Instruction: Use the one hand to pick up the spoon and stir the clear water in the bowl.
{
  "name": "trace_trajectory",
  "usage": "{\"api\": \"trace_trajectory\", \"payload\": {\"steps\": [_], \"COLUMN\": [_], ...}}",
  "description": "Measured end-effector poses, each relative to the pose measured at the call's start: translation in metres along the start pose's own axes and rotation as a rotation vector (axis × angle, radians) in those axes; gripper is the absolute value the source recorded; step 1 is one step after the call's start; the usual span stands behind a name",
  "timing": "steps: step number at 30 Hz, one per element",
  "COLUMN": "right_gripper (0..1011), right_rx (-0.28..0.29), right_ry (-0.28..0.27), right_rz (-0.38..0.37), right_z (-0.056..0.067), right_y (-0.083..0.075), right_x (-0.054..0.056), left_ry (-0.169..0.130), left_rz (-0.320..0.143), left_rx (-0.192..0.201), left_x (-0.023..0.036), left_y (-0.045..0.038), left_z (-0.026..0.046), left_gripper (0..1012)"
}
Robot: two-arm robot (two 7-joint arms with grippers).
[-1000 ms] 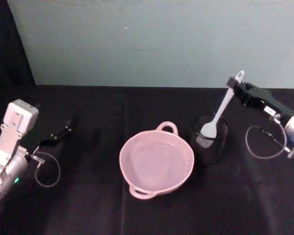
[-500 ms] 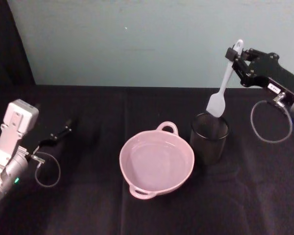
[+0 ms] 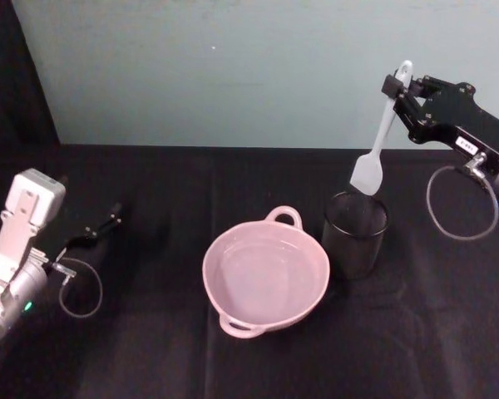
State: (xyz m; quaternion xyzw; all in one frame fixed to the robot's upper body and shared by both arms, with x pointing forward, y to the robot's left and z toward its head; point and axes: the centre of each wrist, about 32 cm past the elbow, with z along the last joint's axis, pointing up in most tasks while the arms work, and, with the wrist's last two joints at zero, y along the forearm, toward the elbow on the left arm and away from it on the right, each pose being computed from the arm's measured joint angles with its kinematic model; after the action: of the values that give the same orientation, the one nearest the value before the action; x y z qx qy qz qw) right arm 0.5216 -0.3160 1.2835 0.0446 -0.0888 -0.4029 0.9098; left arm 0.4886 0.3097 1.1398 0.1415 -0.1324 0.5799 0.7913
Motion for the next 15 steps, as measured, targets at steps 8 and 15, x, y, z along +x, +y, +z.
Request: {"api": "trace_trajectory", "payload": {"steps": [8, 15], "right_gripper": [123, 124], "right_rx": [0.000, 0.001], "right_ry": [0.000, 0.000], "right_rz": [-0.001, -0.001], "right_z": [-0.0008, -0.0010], "right_y": [0.0001, 0.0001], "right_x": [0.0002, 0.0004], "left_ry": [0.000, 0.000], "left_rz": [0.000, 0.000], "left_rx": [0.000, 0.000], "left_x": [0.0000, 0.0000], "left_y": [0.0000, 0.0000], "left_z": [0.0000, 0.0000], "left_gripper": [1005, 1005]}}
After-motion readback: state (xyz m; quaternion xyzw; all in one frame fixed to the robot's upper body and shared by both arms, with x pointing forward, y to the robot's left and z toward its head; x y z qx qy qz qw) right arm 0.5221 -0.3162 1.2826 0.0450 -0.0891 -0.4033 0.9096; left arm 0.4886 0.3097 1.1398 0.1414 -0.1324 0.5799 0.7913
